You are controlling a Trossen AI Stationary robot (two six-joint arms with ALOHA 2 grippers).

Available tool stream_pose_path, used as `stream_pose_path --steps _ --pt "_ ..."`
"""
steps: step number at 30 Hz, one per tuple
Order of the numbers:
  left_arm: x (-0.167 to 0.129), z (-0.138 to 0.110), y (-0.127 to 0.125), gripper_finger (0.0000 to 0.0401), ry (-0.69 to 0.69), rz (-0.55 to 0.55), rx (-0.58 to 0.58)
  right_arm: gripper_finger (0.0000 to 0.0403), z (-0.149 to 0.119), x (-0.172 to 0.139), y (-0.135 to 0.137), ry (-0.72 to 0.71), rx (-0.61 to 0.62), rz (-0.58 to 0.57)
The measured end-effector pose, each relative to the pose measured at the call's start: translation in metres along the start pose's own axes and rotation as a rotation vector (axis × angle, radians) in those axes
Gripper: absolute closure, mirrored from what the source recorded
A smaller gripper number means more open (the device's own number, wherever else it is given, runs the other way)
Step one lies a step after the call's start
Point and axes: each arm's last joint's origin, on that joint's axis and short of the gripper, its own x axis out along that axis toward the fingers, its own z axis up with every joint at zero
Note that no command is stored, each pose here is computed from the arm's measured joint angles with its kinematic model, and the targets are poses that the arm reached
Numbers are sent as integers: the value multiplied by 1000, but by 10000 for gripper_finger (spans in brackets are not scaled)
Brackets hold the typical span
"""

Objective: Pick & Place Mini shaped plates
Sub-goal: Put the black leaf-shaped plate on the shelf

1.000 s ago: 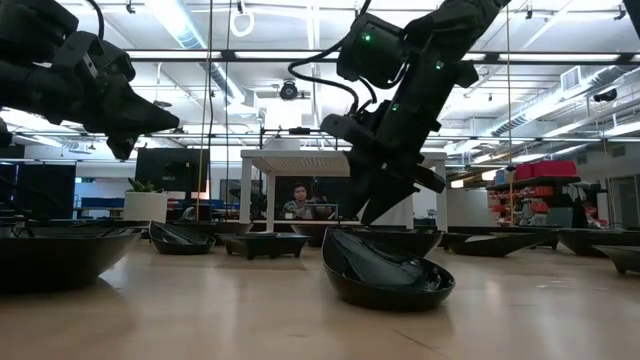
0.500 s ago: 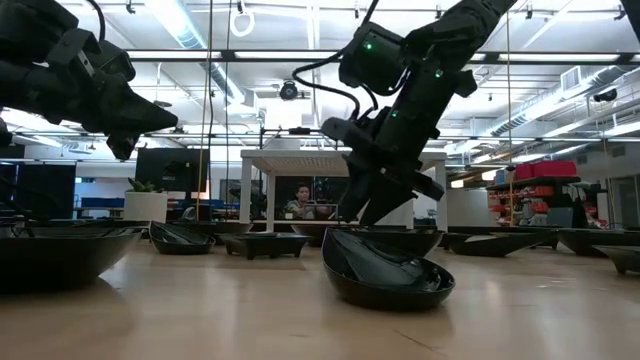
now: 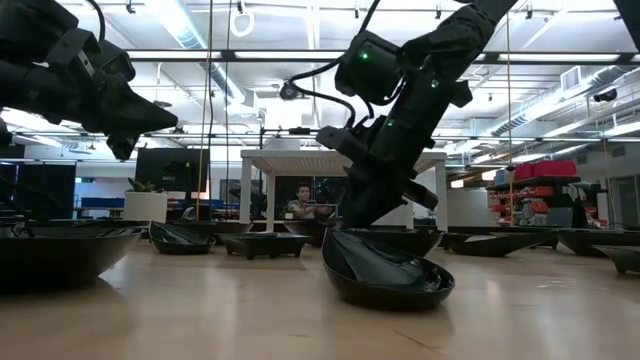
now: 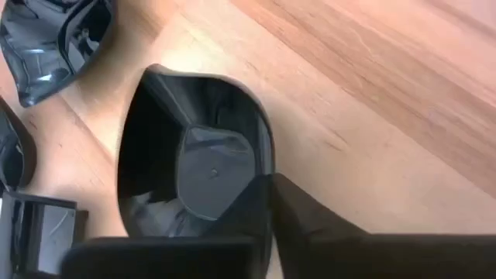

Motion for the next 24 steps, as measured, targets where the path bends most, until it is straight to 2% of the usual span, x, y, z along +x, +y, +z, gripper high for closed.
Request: stream_pose_path --steps 4,7,12,14,18,24 --pt "0 0 0 394 0 0 0 394 1 -5 1 1 -18 10" --pt "0 0 0 394 0 0 0 399 6 -25 6 -9 -33 69" --pt "0 0 0 394 1 -4 0 399 23 -92 20 -104 -95 292" --pt "0 0 0 394 1 -4 0 400 32 -121 17 -197 -106 312" --pt "0 0 0 394 0 -1 0 401 57 -161 -20 -370 -21 157" --pt "0 0 0 394 -4 9 1 402 102 -170 -98 -451 146 -81"
